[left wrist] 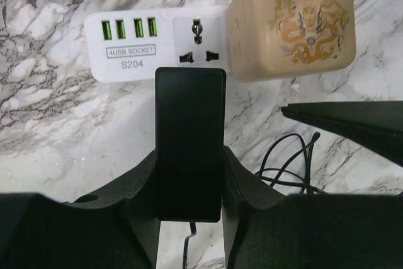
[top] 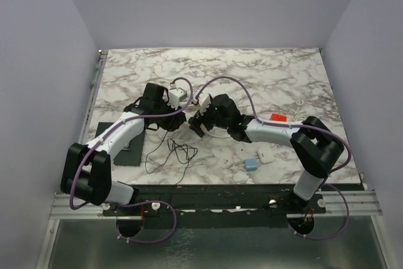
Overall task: Insert the plug
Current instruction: Insert the plug into the socket.
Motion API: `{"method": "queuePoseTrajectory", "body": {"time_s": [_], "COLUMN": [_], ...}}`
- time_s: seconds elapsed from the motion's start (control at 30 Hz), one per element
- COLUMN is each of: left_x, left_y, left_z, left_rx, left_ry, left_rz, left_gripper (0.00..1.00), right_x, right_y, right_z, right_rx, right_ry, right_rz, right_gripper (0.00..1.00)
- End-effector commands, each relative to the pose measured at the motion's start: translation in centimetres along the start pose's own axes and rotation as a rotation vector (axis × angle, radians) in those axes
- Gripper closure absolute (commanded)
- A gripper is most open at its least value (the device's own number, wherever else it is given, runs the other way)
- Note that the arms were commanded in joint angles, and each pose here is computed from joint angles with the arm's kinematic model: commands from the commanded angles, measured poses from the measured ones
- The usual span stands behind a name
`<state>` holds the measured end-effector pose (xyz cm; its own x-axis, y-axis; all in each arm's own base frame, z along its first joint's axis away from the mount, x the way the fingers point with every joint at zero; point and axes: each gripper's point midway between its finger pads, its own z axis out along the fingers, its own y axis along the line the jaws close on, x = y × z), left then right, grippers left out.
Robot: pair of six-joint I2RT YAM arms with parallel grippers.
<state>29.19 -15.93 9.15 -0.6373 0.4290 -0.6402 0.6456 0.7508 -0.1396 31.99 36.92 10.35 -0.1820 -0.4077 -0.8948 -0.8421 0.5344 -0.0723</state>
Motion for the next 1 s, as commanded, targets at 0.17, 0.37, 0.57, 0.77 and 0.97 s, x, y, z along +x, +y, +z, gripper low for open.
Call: {"method": "queuePoseTrajectory", "body": {"time_s": [0.17, 0.37, 0.57, 0.77, 0.97], "left_x": [-2.3, -1.9, -2.4, -1.5, -0.4], "left_y": [-0.9, -1.3, -1.0, -0.4, -0.3], "left_z": [1.0, 1.4, 2.1, 2.6, 2.8], "left_rx": [0.065, 0.065, 0.026, -0.02, -0.033], "left_ry": [-0.057, -0.056, -0.065, -0.042, -0.021], "left_rz": [-0.047, -0.06, -0.063, -0.057, -0.047], "left_gripper": [1.0, 1.0, 1.0, 1.0, 1.0], "right_x": [0.3, 0.2, 0.3, -1.1, -2.8], "right_y": [-1.1, -0.5, -0.1, -0.1, 0.1], "right_z": [-0.8, -1.2, -1.3, -2.1, -3.0], "right_rx": [0.066, 0.033, 0.016, 0.028, 0.025], "right_ry": [-0.054, -0.079, -0.084, -0.15, -0.191], "right_rz": [-0.072, -0.1, -0.106, -0.058, -0.011], "right_gripper": [0.16, 0.16, 0.16, 0.07, 0.05]}}
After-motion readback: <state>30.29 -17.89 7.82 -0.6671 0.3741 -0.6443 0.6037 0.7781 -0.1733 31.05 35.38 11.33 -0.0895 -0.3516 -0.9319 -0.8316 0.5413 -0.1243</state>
